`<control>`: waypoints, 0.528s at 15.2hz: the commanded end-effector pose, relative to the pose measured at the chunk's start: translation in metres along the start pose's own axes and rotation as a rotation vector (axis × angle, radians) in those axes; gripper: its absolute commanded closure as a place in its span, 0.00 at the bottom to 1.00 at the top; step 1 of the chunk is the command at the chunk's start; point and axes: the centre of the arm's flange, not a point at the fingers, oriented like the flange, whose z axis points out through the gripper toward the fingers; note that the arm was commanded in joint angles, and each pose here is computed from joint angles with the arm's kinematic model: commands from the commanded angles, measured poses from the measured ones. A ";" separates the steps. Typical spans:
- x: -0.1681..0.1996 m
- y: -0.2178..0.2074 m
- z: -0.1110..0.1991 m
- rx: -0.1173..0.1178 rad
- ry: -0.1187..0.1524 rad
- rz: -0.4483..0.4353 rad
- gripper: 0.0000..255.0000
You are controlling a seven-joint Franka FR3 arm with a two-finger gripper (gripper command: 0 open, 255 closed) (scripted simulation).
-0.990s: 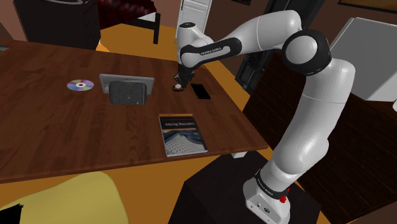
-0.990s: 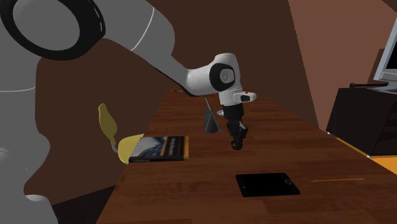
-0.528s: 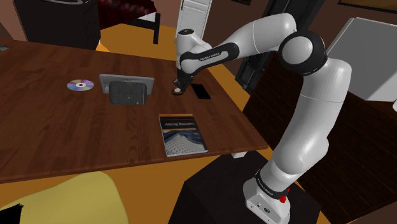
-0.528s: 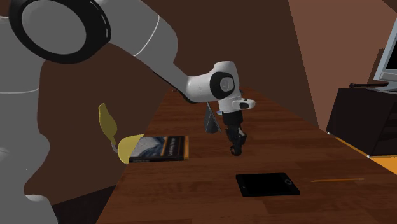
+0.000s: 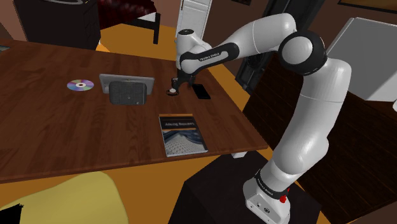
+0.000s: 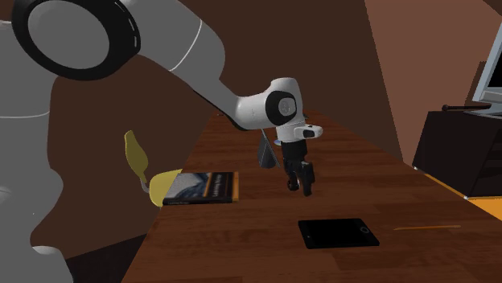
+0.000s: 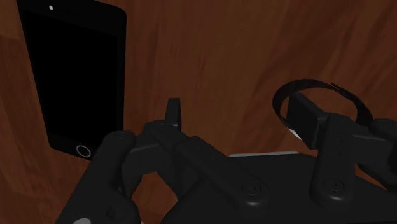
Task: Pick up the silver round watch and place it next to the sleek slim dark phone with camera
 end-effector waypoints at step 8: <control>0.000 0.000 -0.050 0.000 0.000 0.000 0.00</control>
